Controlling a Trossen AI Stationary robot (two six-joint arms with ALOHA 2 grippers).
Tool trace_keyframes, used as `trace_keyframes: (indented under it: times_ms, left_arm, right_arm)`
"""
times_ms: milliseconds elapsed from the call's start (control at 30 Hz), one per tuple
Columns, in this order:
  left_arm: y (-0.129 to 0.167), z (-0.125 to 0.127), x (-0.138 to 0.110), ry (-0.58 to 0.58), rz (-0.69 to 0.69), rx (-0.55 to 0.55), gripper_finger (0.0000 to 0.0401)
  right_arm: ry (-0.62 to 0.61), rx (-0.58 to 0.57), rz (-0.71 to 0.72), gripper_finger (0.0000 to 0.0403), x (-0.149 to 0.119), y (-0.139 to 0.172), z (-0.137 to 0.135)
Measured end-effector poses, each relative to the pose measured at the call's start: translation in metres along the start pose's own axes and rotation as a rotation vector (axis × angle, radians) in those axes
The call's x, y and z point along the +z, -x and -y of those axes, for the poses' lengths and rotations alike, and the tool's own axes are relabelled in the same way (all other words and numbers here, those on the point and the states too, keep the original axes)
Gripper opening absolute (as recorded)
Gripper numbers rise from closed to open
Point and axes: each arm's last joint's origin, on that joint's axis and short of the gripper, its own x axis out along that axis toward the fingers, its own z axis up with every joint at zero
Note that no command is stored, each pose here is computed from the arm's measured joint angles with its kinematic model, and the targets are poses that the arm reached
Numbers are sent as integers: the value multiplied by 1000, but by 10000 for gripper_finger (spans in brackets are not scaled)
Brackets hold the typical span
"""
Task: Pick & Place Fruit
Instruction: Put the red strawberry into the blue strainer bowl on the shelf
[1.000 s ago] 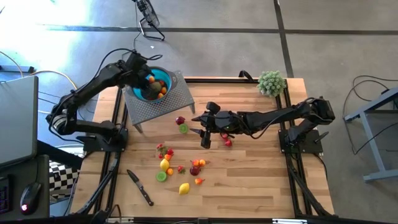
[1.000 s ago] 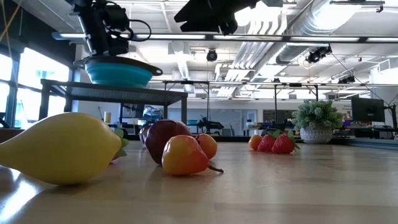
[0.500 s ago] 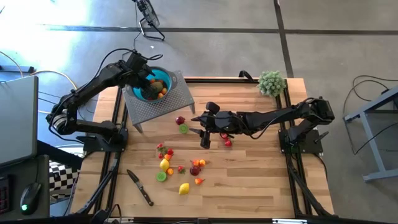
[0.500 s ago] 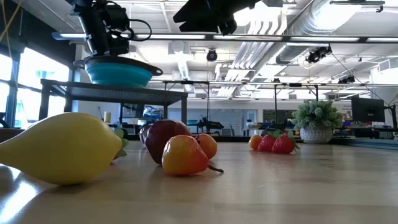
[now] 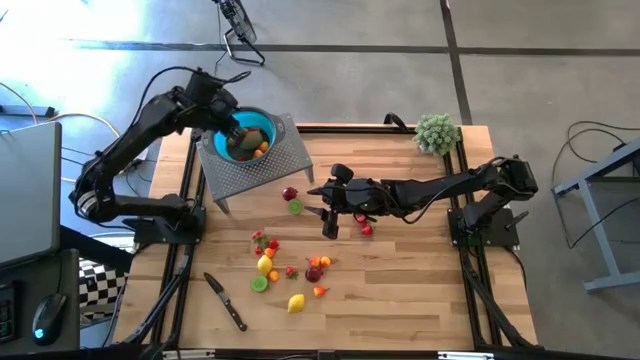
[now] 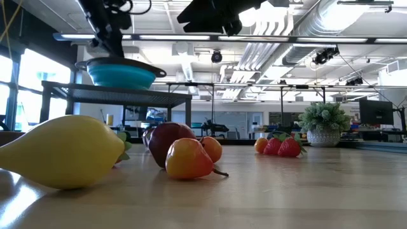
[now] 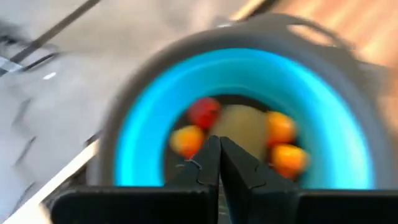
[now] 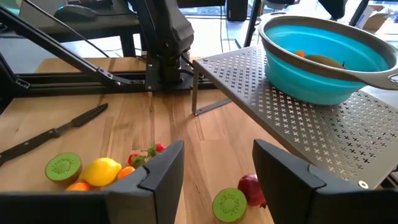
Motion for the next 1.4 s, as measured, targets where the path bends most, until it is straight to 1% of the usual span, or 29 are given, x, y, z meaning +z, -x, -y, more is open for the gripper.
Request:
trace_keyframes:
  times_ms: [67,267,367,533,633,733,833,933,1000,1200,1400]
  left_arm:
    - [8,3,-3,-27,18,-75,7]
    - [37,12,-11,-100,143,-299,2]
    - [51,15,-18,-125,190,-364,1]
    - [72,19,-30,-167,240,-394,0]
    - [77,21,-41,-180,284,-421,0]
    - [69,24,-59,-178,315,-456,0]
    - [57,26,-81,-127,352,-495,0]
    - [52,29,-100,-117,440,-535,0]
    - [50,31,-111,-108,492,-532,0]
    - [52,33,-135,-66,611,-537,0]
    - [47,35,-150,-30,623,-546,0]
  right_arm:
    - [17,0,-1,183,0,0,0]
    - [33,-1,-1,183,0,0,0]
    - [24,-1,-7,183,0,1,0]
    - [2,-15,-26,183,-1,2,1]
    - [-1,-39,-26,183,-2,2,2]
    - [-2,-43,-26,183,-1,2,2]
    - [-2,-43,-25,183,-1,2,2]
    - [-5,-48,-22,183,0,4,2]
    - [-15,-56,-11,183,2,6,3]
    - [-49,-56,10,183,8,12,5]
    - [-55,-55,22,183,11,15,5]
